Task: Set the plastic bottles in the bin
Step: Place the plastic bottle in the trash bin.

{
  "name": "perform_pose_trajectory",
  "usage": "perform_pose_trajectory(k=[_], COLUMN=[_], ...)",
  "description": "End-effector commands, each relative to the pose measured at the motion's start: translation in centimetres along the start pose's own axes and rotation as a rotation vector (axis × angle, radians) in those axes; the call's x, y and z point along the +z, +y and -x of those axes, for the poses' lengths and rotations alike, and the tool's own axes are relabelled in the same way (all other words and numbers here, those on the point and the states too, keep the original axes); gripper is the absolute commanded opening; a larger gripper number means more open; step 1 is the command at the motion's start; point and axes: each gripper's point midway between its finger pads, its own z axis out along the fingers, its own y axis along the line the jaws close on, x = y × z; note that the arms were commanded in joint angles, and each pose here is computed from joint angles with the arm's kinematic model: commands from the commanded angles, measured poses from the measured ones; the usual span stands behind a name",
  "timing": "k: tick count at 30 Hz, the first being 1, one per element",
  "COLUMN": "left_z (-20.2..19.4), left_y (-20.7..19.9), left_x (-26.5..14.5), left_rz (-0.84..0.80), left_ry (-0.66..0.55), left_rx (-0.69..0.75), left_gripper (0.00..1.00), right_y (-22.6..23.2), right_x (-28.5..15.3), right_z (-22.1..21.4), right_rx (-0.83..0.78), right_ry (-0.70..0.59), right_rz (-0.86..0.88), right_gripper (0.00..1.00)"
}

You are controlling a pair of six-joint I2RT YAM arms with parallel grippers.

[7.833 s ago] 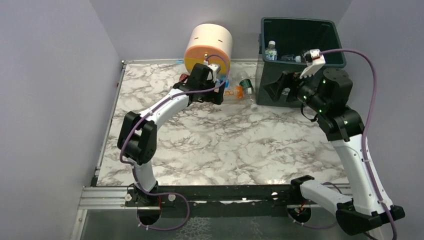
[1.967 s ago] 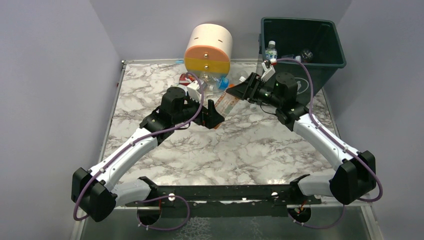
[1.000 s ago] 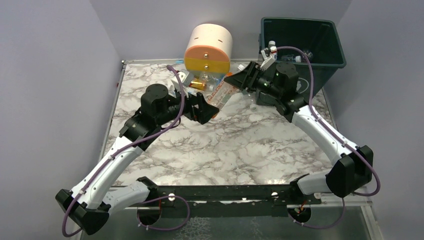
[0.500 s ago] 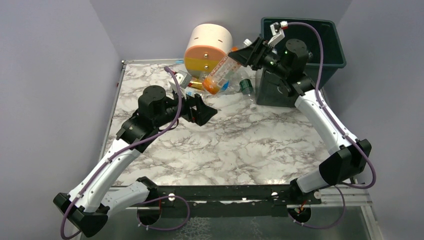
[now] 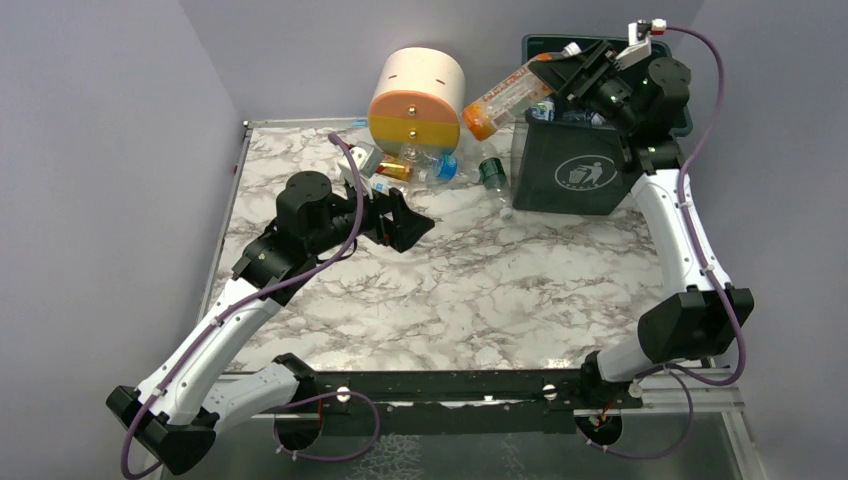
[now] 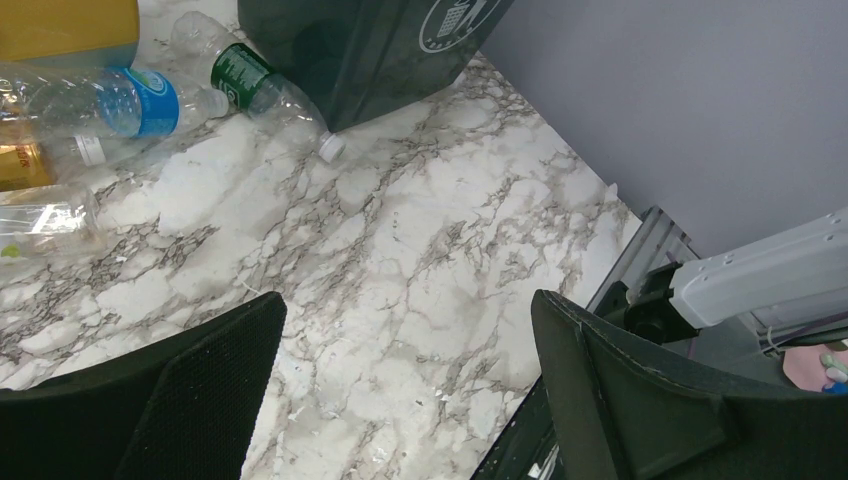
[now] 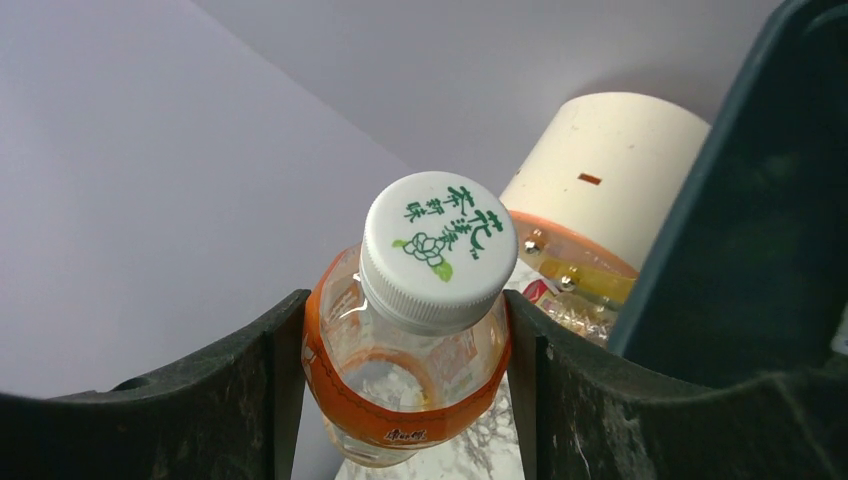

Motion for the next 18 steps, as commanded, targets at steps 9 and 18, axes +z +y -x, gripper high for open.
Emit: perform_pose_trajectory(k=[9,18], left_z=[0.3,0.1], left_y=[-0.2,-0.2], left_x=[-0.5,-0.4], left_rz=[0.005,0.001], left_ry=[-0.013,-0.006], left_rx=[0.012,0.011], left_gripper=[0.99,0.99], right_y=[-1.7,-5.9], right_x=[-4.1,-8.5], right_z=[7.2,11.0], right_rx=[0.099,0.140], right_ry=[-0.120,-0.231], right_rz=[0.100,0.048], right_gripper=[0.60,0.60])
